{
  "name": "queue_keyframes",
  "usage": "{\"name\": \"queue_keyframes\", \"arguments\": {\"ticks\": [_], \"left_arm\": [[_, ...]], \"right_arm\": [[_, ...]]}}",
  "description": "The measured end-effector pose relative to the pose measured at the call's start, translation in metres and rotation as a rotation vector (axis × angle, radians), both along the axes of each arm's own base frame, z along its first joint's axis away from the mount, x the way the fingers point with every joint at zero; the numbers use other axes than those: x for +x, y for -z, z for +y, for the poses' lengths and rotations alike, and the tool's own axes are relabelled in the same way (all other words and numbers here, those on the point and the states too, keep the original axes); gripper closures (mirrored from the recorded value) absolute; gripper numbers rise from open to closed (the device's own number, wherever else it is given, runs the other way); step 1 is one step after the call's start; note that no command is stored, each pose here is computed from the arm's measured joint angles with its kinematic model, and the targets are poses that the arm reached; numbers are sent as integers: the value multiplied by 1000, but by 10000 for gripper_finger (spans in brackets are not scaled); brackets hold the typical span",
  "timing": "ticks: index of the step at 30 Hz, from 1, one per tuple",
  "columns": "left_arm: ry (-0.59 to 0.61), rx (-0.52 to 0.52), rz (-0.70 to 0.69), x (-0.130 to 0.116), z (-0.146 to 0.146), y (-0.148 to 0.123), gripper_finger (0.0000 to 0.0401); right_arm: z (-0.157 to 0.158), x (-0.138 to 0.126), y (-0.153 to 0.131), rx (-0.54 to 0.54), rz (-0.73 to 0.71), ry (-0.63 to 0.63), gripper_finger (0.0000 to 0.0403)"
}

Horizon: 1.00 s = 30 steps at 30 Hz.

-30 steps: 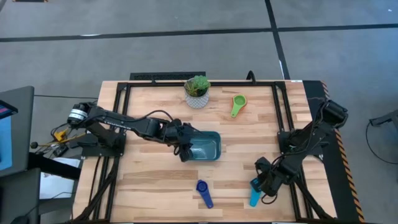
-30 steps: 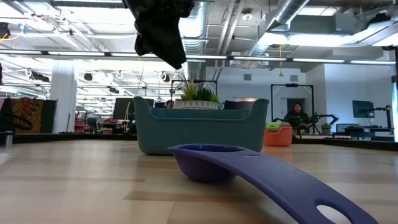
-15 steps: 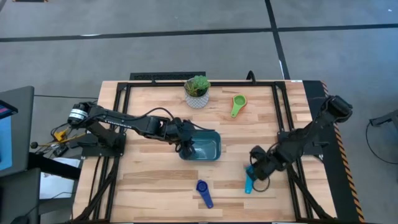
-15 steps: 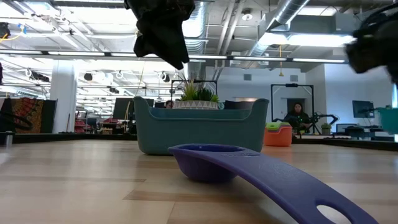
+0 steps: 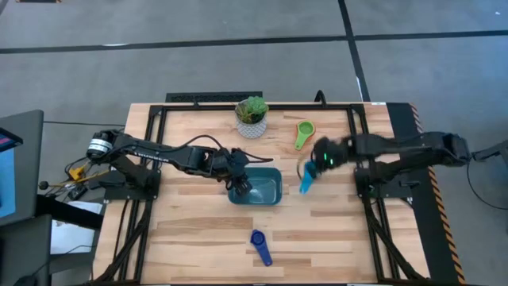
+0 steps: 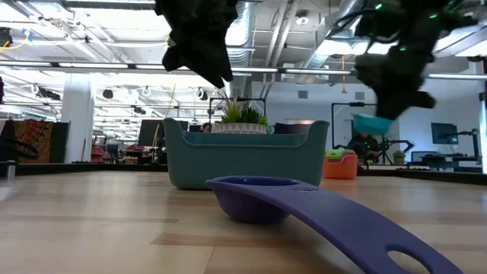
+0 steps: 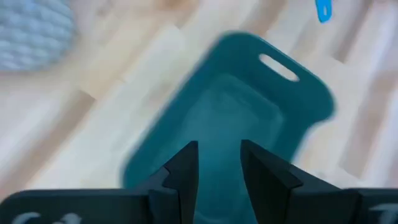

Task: Nest measuring cups in basket
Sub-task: Stack the light blue measuring cup on top of the green measuring cup

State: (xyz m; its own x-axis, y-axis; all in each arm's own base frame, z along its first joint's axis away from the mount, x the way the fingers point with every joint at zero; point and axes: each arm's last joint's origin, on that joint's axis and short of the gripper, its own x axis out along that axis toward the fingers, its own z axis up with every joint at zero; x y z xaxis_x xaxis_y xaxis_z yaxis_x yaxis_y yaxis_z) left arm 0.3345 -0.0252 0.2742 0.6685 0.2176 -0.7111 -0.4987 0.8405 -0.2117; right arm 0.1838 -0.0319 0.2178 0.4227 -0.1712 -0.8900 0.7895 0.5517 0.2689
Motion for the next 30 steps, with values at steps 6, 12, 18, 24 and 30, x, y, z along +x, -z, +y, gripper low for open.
{"name": "queue_keyframes", "arguments": {"ticks": [6, 12, 18, 24, 30], "left_arm": [[51, 176, 38, 2, 26, -2, 294], [49, 168, 10, 2, 84, -5, 294], [10, 95, 10, -10, 130, -4, 294], [14, 117, 24, -17, 148, -3, 294], [16, 171, 15, -20, 161, -6, 294]], "right_arm": [[-70, 1, -27, -45, -117, 65, 388], [-129, 7, -33, -57, -75, 73, 385], [-160, 13, -20, -5, 30, 3, 384], [-180, 11, -7, 17, 81, 6, 377], [-194, 11, 8, 37, 110, 21, 369]]}}
